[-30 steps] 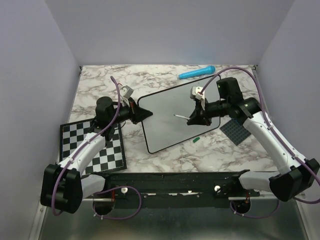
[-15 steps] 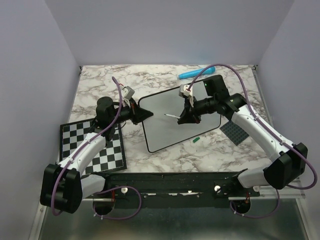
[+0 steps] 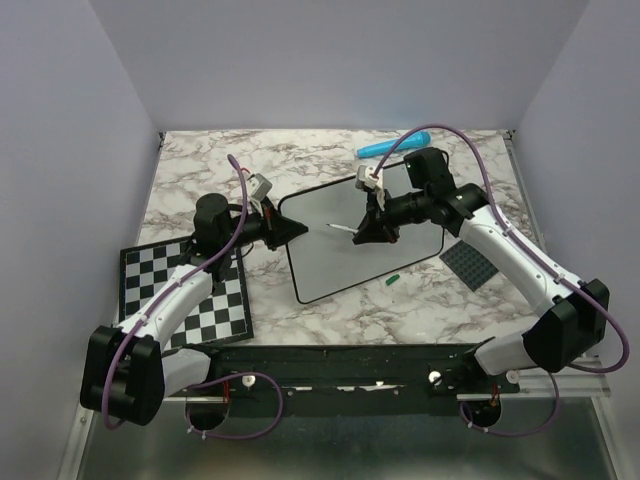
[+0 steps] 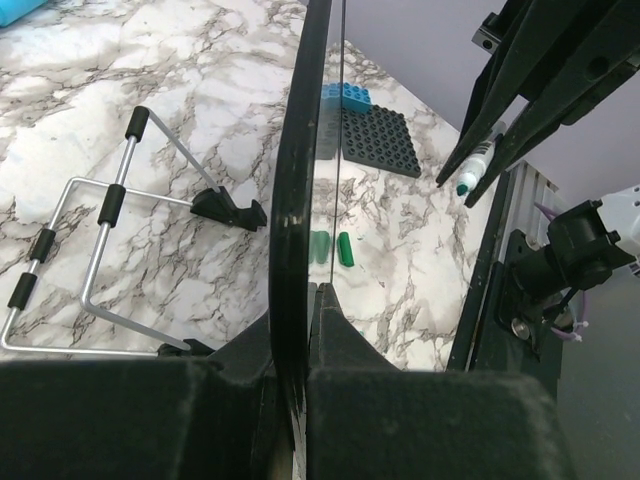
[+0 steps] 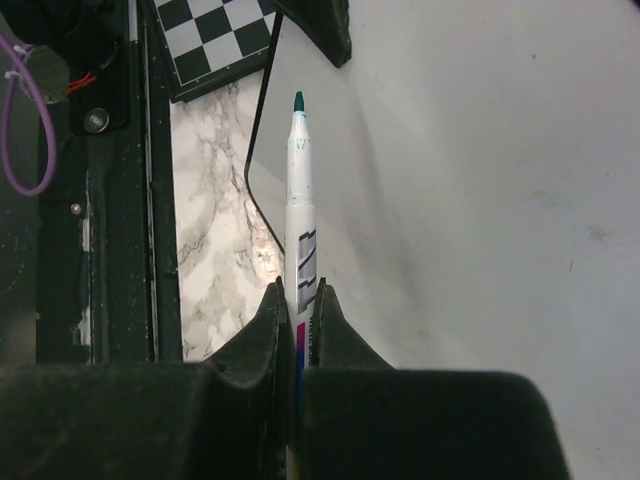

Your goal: Write a sentence on the whiteboard

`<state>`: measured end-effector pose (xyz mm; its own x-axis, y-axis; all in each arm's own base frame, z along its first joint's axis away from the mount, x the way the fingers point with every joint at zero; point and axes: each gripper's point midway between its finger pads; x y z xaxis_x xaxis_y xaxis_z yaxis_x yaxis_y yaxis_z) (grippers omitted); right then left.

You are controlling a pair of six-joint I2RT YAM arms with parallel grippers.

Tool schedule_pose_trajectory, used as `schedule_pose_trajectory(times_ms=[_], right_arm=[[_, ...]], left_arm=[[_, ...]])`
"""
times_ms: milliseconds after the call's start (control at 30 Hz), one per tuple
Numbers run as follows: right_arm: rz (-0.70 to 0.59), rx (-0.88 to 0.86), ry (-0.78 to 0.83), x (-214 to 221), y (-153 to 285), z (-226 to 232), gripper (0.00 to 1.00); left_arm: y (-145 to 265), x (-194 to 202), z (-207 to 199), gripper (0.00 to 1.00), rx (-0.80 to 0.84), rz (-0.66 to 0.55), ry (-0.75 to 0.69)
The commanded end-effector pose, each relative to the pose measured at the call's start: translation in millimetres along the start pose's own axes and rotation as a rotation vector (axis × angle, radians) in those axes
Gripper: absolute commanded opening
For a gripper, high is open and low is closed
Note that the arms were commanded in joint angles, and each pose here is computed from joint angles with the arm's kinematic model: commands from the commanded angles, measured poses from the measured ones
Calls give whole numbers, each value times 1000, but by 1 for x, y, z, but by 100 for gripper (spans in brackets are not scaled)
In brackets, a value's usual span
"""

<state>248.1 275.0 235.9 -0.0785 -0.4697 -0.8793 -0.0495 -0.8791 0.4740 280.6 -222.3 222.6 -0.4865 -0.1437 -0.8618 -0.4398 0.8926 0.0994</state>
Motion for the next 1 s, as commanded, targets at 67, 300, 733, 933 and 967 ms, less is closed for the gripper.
schedule_pose_trajectory(times_ms=[67, 300, 733, 933, 967], right_arm=[[-21, -10, 106, -18, 3, -5, 1], [-31, -35, 127, -12, 8, 10, 1], [-13, -1, 120, -8, 8, 5, 1], [-3, 16, 119, -7, 9, 1, 1], [0, 18, 117, -6, 8, 0, 0]], left_arm=[[7, 56, 37, 0, -137, 165, -1], [7, 57, 37, 0, -140, 174, 1], [7, 58, 39, 0, -150, 187, 7], [6, 59, 41, 0, -152, 198, 12], [7, 59, 41, 0, -153, 199, 14]])
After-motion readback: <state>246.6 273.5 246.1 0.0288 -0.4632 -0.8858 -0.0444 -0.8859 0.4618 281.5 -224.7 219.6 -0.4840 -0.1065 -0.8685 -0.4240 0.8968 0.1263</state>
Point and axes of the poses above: each gripper's point midway between its finger pads, its own y axis back along the fingers, its own z axis along the line the jaws close on, x = y × z, and after that the axes turned 4 degrees about y, right-handed
